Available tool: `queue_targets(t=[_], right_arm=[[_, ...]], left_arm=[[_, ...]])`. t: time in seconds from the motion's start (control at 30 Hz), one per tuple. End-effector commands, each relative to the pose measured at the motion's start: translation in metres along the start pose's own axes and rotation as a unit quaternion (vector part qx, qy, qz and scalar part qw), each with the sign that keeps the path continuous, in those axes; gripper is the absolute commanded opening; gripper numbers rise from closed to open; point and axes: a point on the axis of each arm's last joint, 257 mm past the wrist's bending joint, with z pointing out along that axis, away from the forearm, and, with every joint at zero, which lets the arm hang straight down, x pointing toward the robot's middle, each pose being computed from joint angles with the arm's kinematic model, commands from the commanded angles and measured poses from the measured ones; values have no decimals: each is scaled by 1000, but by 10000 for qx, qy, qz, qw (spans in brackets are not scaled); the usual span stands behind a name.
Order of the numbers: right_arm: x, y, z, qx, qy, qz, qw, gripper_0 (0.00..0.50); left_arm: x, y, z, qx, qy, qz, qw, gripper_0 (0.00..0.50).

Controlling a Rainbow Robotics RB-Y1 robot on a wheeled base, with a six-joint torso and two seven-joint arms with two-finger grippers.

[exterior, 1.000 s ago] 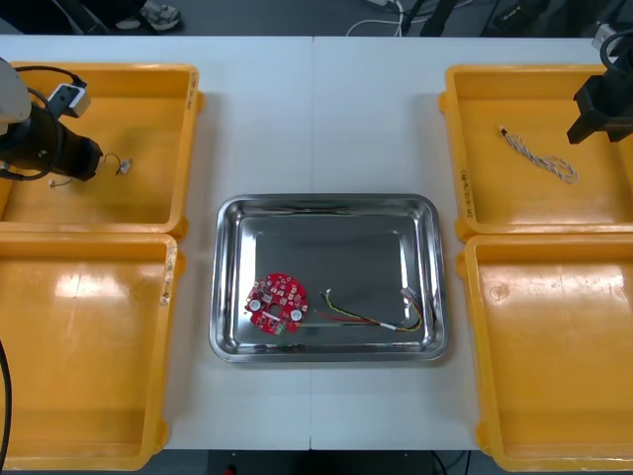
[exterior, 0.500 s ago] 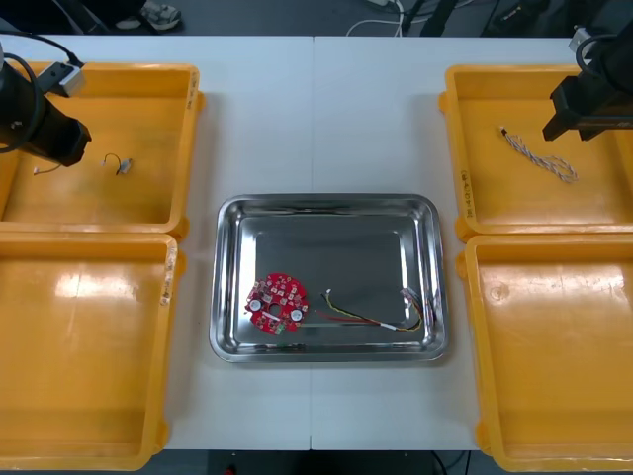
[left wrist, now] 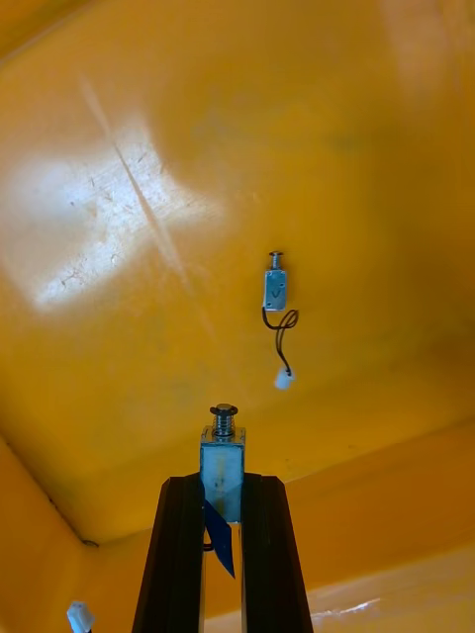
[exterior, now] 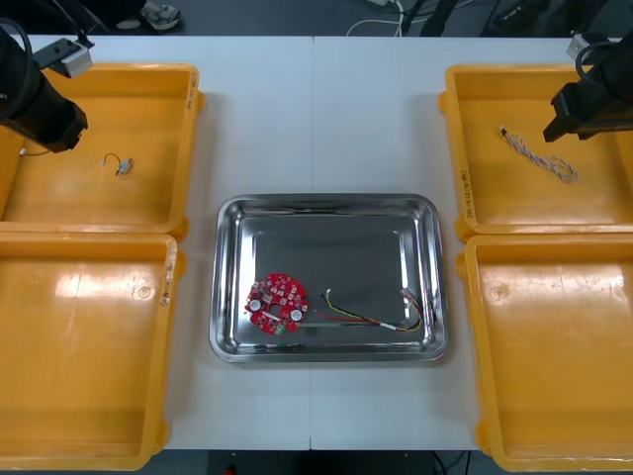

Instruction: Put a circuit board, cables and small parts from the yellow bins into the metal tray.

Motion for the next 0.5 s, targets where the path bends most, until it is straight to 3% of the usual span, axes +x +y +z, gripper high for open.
queue_targets(t=[0.03, 0.37, 0.5], right_arm=[[-34, 6, -21, -54, -406, -336, 9986, 500], [-37, 4, -14, -43, -486, -324, 9983, 500], [-37, 5, -7, -86, -510, -298, 9982, 500]], left_arm=[[-20, -1, -44, -361, -155, -625, 9973, 0], [-35, -63, -60, -260, -208, -783, 9964, 0], [-41, -91, -61, -195, -328, -845, 9957, 0]])
